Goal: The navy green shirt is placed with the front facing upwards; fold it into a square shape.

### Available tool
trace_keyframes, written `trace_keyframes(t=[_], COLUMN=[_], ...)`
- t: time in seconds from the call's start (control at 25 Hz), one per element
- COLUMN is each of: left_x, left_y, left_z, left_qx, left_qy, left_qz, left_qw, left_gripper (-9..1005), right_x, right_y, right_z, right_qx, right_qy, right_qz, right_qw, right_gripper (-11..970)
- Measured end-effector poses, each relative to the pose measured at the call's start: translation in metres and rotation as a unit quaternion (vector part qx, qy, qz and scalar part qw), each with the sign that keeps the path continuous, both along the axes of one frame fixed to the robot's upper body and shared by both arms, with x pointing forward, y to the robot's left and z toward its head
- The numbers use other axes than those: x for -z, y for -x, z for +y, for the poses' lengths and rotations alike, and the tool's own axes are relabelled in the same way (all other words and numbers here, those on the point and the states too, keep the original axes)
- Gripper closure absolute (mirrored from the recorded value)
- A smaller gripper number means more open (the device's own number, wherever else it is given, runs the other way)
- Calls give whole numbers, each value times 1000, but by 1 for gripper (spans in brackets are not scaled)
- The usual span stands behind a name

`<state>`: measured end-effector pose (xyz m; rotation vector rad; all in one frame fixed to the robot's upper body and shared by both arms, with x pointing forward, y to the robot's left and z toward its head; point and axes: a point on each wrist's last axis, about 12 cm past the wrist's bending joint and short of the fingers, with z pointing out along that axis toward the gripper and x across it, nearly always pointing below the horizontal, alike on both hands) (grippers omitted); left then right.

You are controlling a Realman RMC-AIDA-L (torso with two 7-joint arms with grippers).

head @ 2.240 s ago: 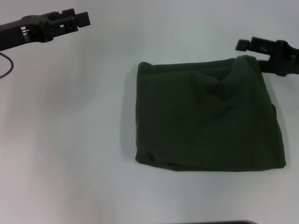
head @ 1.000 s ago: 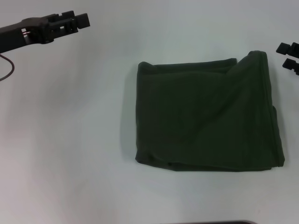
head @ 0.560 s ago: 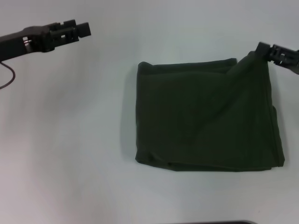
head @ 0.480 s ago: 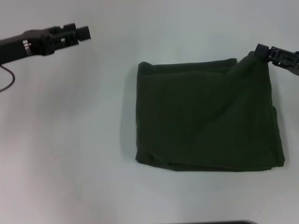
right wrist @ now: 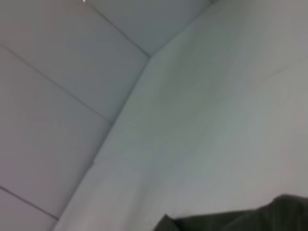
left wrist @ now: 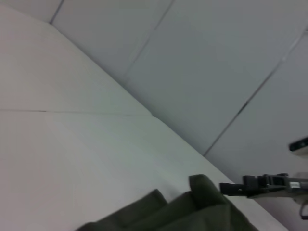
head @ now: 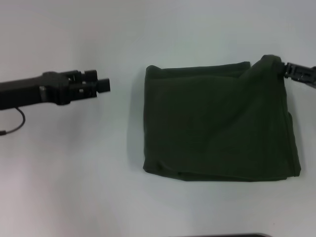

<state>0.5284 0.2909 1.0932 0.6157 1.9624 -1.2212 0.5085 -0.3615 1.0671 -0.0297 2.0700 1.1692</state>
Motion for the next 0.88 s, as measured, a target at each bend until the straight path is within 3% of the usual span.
trace_keyframes(t=[0.24, 0.44, 0.68, 0.76, 0.88], left_x=[4, 8, 7, 5, 3], left_y=[8, 11, 10, 9, 7], left_z=[-7, -12, -13, -12, -9], left_qx=[31, 35, 30, 22, 6], left_qy=[17, 26, 35, 41, 49], left_qz=[3, 9, 2, -4, -9], left_qw=[999, 999, 999, 999, 999], left_gripper=[298, 299, 301, 301, 302], right_x=[-4, -7, -17, -19, -24], right_y=[-4, -12, -30, -34, -42], right_z=[3, 17, 32, 37, 43], right_qx=[-8, -32, -61, -80, -112], right_qy=[-2, -2, 11, 22, 44], right_qz=[-8, -30, -56, -52, -37], right_qw=[1000, 999, 996, 995, 992], right_gripper=[205, 184, 283, 512, 575])
